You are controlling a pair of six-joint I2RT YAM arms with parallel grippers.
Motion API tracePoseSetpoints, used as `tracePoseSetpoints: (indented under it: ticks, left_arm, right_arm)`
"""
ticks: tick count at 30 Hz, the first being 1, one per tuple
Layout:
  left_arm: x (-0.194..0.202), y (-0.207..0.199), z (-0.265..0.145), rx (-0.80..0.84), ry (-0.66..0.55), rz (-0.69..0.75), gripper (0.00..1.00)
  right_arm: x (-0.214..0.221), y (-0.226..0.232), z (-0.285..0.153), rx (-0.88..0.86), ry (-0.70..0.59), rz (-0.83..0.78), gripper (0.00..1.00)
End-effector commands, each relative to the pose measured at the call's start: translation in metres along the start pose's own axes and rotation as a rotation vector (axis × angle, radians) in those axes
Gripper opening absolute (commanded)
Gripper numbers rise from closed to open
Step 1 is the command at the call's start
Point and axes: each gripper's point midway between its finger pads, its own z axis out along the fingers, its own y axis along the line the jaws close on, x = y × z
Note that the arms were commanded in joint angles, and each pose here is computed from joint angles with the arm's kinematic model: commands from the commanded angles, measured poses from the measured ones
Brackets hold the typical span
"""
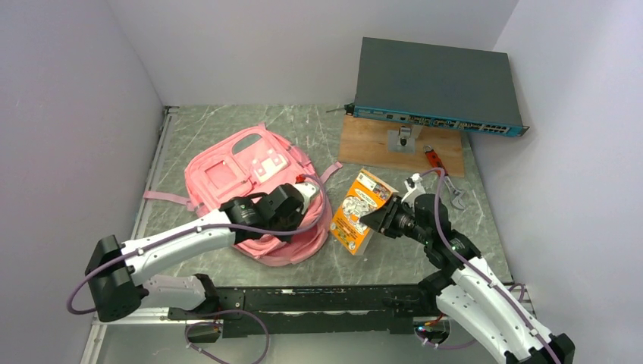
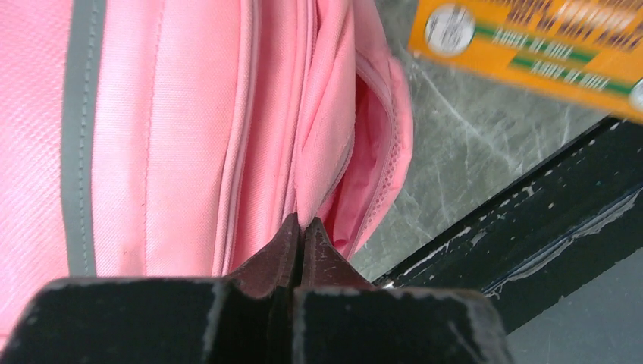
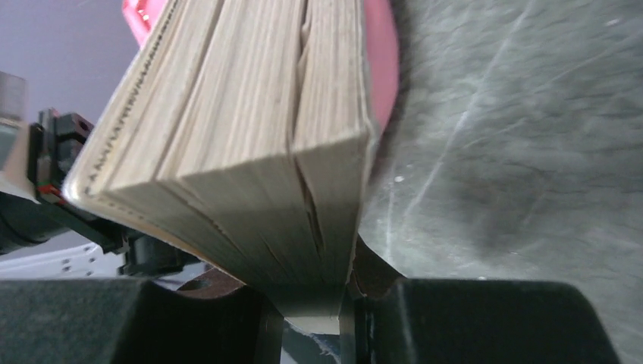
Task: Pack the student bag
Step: Place the book in the student bag.
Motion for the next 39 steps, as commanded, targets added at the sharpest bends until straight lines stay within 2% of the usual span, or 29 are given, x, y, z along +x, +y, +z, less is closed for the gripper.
tracePoseSetpoints:
  ticks: [1,9,16,18,22,25,30,33,39]
  left_arm:
    - [-0.064,0.01,-0.046,-0.059,-0.259,-0.045,0.0]
    - [-0.107,0.017,-0.107,-0.034,-0.541,-0.115,0.0]
    - [-0.125,0.018,-0.145,-0.007,-0.656,-0.106,0.0]
    - [-0.13,0.016,-0.152,0.004,-0.669,-0.092,0.0]
    - [-0.135,0.01,-0.161,0.032,-0.662,-0.065,0.0]
    - [-0.14,0.007,-0.166,0.041,-0.65,-0.048,0.0]
    - [-0.139,0.001,-0.172,0.062,-0.608,-0.018,0.0]
    - [-0.136,0.002,-0.173,0.062,-0.599,-0.021,0.0]
    - [-0.136,0.001,-0.174,0.07,-0.606,-0.016,0.0]
  right_arm:
    - [-0.003,0.055,0.0,-0.292,0.016,0.055,0.0]
    - [0.017,0.083,0.014,-0.522,0.168,0.169,0.0]
    - [0.045,0.119,0.042,-0.583,0.298,0.226,0.0]
    - [0.046,0.14,0.046,-0.667,0.279,0.257,0.0]
    - [0.047,0.173,0.075,-0.732,0.285,0.307,0.0]
    - [0.037,0.191,0.098,-0.799,0.226,0.375,0.0]
    - [0.026,0.21,0.143,-0.829,0.182,0.462,0.0]
    - [0.015,0.209,0.166,-0.798,0.101,0.503,0.0]
    - [0.002,0.211,0.208,-0.647,-0.02,0.437,0.0]
